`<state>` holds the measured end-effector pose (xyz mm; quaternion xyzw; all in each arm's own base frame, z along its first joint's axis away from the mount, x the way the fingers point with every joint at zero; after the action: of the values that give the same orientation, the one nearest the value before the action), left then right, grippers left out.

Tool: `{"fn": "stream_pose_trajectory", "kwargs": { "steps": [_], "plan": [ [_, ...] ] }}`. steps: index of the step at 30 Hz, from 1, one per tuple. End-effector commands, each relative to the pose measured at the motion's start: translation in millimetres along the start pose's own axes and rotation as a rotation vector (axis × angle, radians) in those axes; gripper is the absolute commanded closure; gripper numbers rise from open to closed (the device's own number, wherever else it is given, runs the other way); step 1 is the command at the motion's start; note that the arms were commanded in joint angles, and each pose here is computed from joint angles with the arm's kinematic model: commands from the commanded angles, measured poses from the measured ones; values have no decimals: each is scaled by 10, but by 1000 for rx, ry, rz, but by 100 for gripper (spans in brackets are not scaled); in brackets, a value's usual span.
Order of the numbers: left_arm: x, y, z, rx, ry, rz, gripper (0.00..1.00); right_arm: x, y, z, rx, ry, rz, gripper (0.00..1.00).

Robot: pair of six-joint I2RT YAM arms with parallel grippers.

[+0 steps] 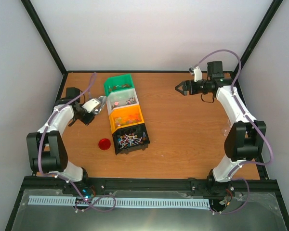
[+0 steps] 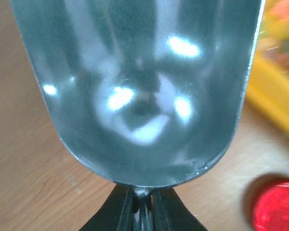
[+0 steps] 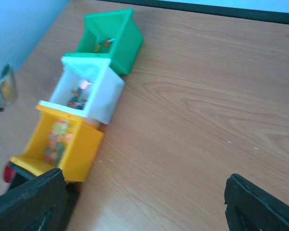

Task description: Pack the candies

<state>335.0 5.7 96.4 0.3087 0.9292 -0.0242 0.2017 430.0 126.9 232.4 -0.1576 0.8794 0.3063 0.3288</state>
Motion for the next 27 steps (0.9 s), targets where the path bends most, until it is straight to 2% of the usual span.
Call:
{"fn": "stream_pose_trajectory", "kwargs": {
  "steps": [1, 7, 11, 14, 22, 27],
  "plan": [
    [-304, -535, -334, 154, -79, 221, 99, -10, 495, 141, -181, 48, -45, 14],
    [-652, -1146, -573, 265, -123, 419, 97, 180, 1113, 255, -341, 123, -215, 19],
    [-730, -1637, -634, 342, -114, 578, 97, 272, 1483, 226, -467, 131, -372, 25],
    [-751, -1899, -635, 382, -110, 655, 97, 311, 1640, 229, -520, 144, -429, 30],
    [-873, -2222, -671, 417, -107, 767, 97, 727, 1988, 391, -601, 267, -519, 44],
    [-946, -2278, -725, 420, -120, 786, 97, 927, 2021, 527, -580, 316, -575, 48]
  ]
}}
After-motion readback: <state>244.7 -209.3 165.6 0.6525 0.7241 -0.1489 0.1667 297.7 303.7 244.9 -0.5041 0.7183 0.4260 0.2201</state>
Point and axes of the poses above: each gripper's point midway between its finger pads, its own z axis out along the fingers, its own y axis along the line the jaws close on, x = y × z, the point moved 1 cm from there along -z, back along the fingers, and after that the axes turned 3 degrees about z, right-handed, at the moved point
